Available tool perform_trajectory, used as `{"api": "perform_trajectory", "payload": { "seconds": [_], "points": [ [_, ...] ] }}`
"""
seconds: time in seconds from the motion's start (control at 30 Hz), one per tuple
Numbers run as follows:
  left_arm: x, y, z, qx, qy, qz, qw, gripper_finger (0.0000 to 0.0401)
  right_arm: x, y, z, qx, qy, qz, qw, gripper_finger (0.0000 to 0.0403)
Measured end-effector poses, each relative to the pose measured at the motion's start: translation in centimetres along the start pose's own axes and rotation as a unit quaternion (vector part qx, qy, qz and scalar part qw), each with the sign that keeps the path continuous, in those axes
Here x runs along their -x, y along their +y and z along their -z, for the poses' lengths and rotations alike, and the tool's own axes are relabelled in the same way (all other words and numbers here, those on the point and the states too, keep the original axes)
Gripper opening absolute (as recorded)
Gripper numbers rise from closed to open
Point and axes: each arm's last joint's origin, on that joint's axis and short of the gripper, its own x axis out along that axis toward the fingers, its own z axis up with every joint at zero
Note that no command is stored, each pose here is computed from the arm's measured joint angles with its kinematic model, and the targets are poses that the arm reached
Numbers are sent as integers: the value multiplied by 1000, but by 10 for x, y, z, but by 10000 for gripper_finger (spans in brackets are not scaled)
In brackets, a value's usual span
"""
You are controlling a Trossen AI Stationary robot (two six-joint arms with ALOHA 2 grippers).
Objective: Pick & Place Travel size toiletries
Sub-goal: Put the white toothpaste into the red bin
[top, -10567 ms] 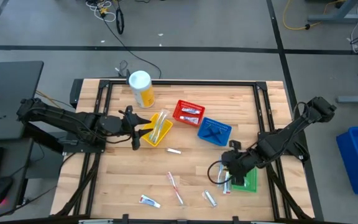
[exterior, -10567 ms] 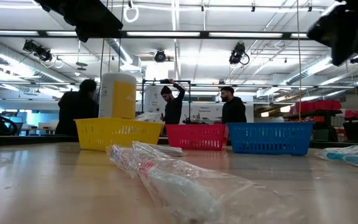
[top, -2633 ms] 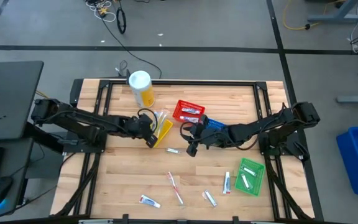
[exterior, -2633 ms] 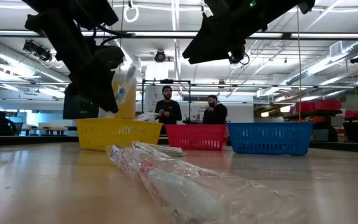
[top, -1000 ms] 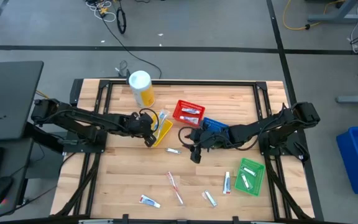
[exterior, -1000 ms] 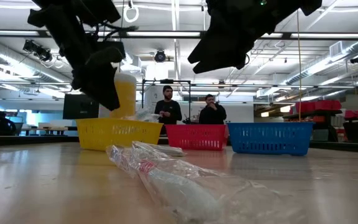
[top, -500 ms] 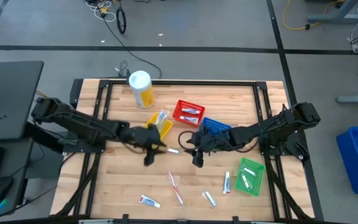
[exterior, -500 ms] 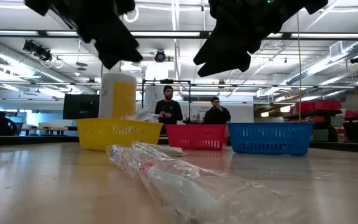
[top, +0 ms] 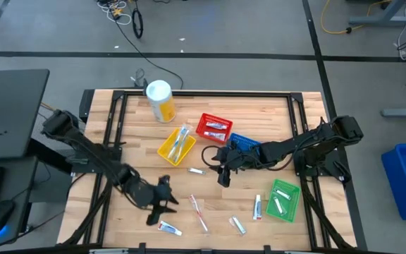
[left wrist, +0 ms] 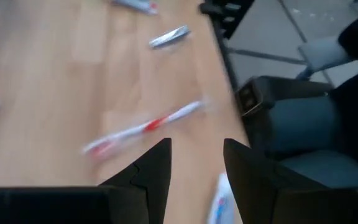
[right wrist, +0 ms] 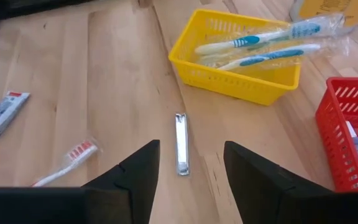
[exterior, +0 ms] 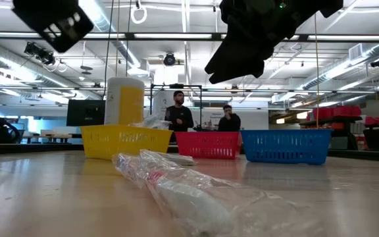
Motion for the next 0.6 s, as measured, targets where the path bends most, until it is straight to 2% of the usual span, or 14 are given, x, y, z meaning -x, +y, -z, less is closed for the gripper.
{"api": "perform_trajectory", "payload": {
  "seconds": [0.13,0.33,0.6],
  "points": [
    [-22,-15,15,-20,35,-1,999,156,0,0,1,-7,7,2,1000,183],
    [-49,-29,30,-13,77,11,997,158,0,-1,2,-12,10,4,1000,178],
    [-65,-47,59,-42,128,20,991,202,0,-1,2,-12,10,3,1000,187]
  ]
}}
